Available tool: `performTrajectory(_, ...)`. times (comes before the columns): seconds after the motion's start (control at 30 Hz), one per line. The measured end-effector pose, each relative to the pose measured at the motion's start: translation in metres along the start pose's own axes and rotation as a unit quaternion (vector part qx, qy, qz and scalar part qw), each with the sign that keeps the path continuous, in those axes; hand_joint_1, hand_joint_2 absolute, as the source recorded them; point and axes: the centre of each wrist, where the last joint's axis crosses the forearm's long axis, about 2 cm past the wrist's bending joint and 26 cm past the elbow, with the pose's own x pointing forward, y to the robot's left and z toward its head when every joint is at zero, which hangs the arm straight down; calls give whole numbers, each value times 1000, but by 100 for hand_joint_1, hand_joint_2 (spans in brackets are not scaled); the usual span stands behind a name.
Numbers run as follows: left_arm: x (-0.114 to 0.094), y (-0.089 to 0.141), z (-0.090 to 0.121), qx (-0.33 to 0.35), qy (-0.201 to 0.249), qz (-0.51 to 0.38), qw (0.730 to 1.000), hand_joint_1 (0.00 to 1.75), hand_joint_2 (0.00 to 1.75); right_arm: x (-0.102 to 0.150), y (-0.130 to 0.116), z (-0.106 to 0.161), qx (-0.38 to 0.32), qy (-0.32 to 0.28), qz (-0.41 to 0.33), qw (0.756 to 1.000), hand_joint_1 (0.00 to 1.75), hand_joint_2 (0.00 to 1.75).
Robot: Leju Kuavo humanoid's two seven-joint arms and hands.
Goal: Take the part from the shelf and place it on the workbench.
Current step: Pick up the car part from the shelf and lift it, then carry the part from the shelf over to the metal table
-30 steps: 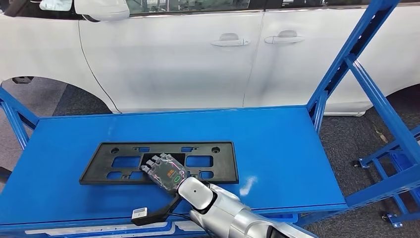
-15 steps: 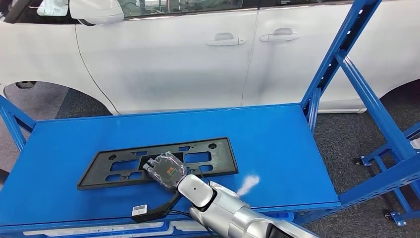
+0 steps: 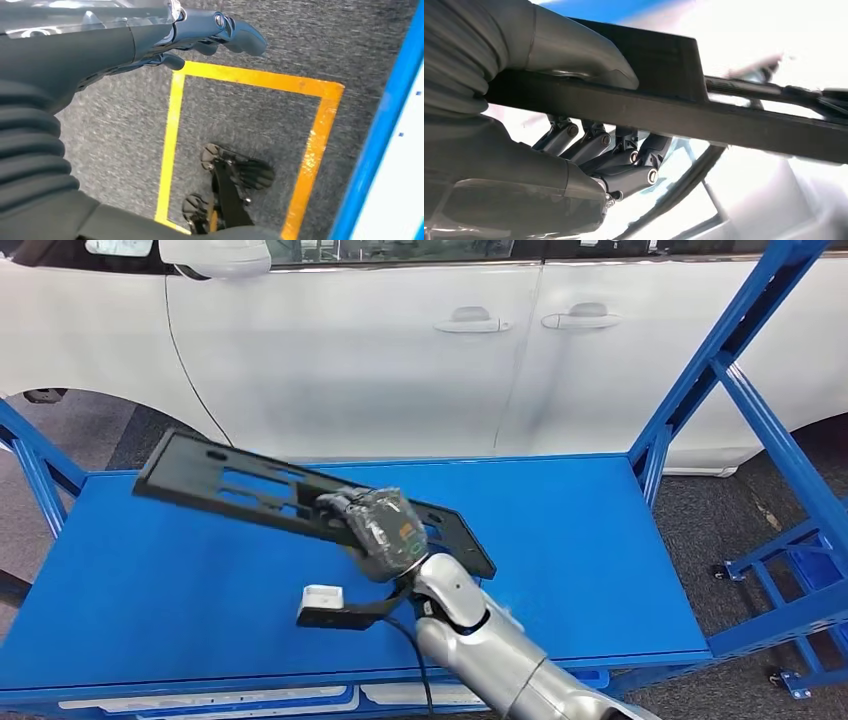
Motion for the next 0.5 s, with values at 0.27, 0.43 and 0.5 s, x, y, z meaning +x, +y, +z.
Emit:
performTrajectory(0.27,-1,-5,1,-23,-34,64,997,0,175,-14,-100,14,-223,-82,-373,897,175,175)
performTrajectory(0.43,-1,-5,1,-18,-42,77,996,0,175,1,-143,31,-168,-220,-500,821,175,175)
performTrajectory(0.5,-1,-5,1,-15,-39,73,996,0,175,5,-153,38,-149,-254,-518,803,175,175)
